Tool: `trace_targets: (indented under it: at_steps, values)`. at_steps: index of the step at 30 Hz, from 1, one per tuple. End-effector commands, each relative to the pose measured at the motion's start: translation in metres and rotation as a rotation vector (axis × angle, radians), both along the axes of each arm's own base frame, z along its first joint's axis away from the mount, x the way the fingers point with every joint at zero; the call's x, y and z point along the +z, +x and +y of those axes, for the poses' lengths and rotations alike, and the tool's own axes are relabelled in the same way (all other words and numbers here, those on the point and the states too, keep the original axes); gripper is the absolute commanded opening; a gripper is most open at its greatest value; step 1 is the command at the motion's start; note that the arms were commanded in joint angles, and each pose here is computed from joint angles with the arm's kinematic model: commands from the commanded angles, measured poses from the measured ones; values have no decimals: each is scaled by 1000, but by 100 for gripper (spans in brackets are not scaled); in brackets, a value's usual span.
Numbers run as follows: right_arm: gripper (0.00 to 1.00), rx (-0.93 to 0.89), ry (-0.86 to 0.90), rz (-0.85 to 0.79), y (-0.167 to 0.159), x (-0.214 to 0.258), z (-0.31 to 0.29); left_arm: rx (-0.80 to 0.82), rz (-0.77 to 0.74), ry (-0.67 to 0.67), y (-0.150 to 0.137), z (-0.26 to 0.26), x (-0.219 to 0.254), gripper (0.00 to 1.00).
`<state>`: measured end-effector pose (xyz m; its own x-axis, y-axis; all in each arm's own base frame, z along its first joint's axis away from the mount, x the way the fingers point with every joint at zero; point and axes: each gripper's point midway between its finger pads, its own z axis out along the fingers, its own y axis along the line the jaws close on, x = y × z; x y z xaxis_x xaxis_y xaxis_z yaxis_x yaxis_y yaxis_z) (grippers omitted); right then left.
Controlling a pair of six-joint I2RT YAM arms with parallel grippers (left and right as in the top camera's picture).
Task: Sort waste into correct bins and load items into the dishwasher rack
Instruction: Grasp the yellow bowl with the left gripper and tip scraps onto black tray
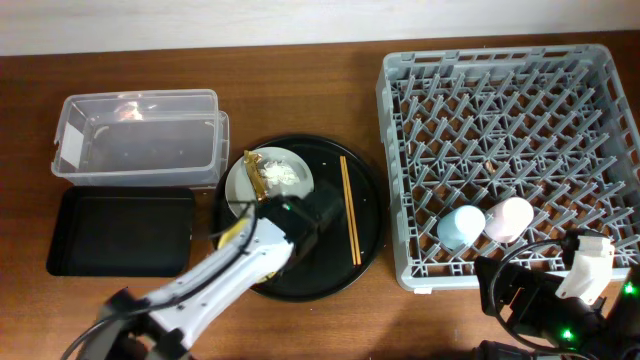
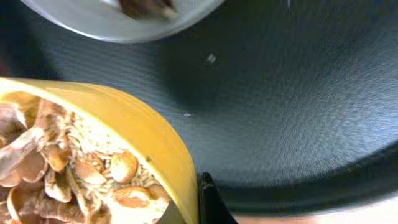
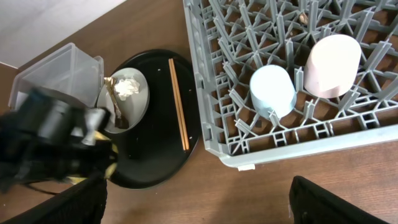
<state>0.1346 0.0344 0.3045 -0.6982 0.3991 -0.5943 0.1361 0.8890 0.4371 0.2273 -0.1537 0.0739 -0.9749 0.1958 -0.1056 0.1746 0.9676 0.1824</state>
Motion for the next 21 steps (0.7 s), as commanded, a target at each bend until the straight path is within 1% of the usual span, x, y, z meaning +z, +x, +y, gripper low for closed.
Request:
trace_targets:
  at_steps: [1,3,4,6,8,9,11,14,17,19,20,21]
  values:
    - [94,4,-3,2,1,-1,0,44,-78,-25,28,29,45,0]
    - [94,4,-2,2,1,-1,0,77,4,-178,36,47,45,0]
    - [94,4,-2,2,1,-1,0,89,40,-294,42,55,46,0]
    - [94,4,-3,2,1,-1,0,128,29,-531,60,77,55,0]
    - [94,4,-3,2,1,-1,0,157,-66,-815,78,107,77,0]
    - [94,4,-3,1,1,-1,0,186,-105,-910,83,119,84,0]
    - [94,2,-5,2,1,-1,-1,229,-168,-1025,88,139,87,0]
    - [94,2,-4,2,1,-1,-1,238,-337,-1320,94,160,92,0]
    - [94,1,-4,2,1,-1,-1,294,-442,-1514,87,177,88,0]
    - [94,-1,-2,3,1,-1,-1,317,-561,-1567,85,199,94,0]
    - [94,-1,-3,0,1,-1,-1,325,-595,-1605,84,203,100,0]
    - [94,0,-2,1,1,-1,-1,305,-619,-1604,83,202,100,0]
